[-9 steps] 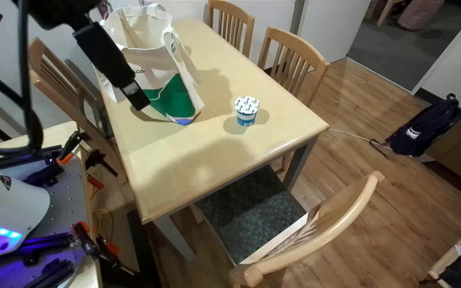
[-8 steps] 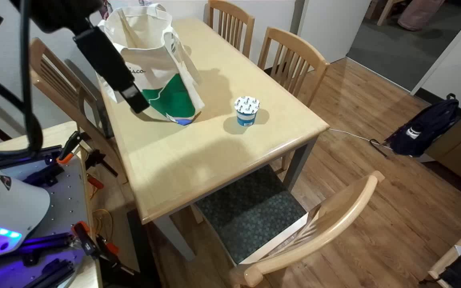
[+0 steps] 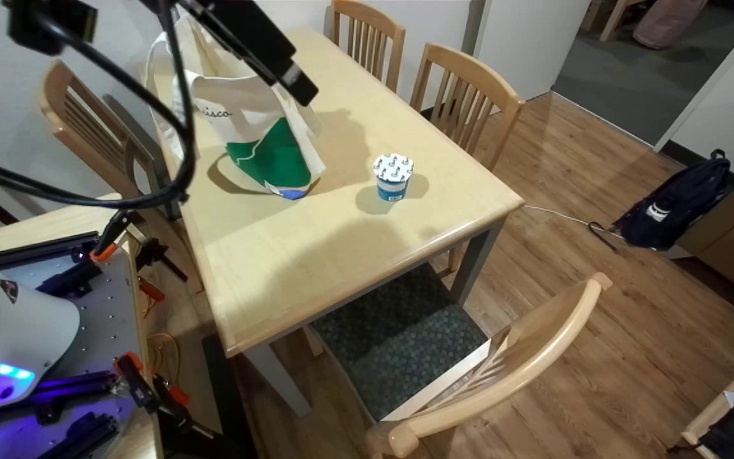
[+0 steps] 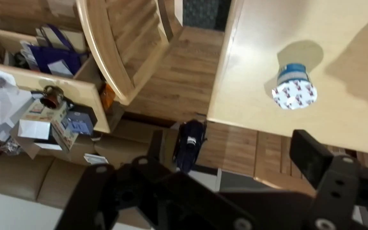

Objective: Push the carrier bag down

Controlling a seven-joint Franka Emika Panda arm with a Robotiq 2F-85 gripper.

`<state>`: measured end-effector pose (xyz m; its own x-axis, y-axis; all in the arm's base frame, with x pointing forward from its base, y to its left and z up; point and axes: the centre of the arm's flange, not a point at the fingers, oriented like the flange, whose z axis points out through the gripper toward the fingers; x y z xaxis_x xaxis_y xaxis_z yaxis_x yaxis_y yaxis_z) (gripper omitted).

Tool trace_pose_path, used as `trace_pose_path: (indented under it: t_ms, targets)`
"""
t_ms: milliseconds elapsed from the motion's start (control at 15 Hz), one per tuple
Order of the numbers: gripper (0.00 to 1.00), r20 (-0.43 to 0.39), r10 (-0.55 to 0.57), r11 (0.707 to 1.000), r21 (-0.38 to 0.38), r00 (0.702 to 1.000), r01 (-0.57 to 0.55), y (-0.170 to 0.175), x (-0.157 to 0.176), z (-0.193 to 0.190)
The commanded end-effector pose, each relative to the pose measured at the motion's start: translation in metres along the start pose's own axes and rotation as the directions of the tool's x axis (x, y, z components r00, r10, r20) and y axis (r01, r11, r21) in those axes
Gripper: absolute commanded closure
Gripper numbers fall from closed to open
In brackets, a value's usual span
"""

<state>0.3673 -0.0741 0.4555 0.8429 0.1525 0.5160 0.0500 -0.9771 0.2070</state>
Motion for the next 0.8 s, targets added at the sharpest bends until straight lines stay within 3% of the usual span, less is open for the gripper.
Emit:
trace_pose_path:
  t_ms: [0,200,333,533,600,667,733]
  targets:
    - [0.0,-0.154,0.031,0.991,0.131,0.988,-0.011,0.009,0.041,0.074]
    - [0.0,-0.257,0.059,0.971,0.241,0.965,0.005,0.005,0.071,0.105]
    - [0.0,-0.265,0.053,0.953,0.303,0.963,0.031,-0.017,0.086,0.123]
    - [0.0,-0.235,-0.003,0.902,0.419,0.972,0.104,-0.052,0.116,0.115]
    - [0.0,-0.221,-0.019,0.902,0.417,0.975,0.112,-0.053,0.125,0.113]
    - [0.0,-0.224,0.017,0.918,0.389,0.974,0.074,-0.075,0.092,0.058]
    - [0.0,-0.224,0.006,0.909,0.407,0.975,0.088,-0.071,0.101,0.062]
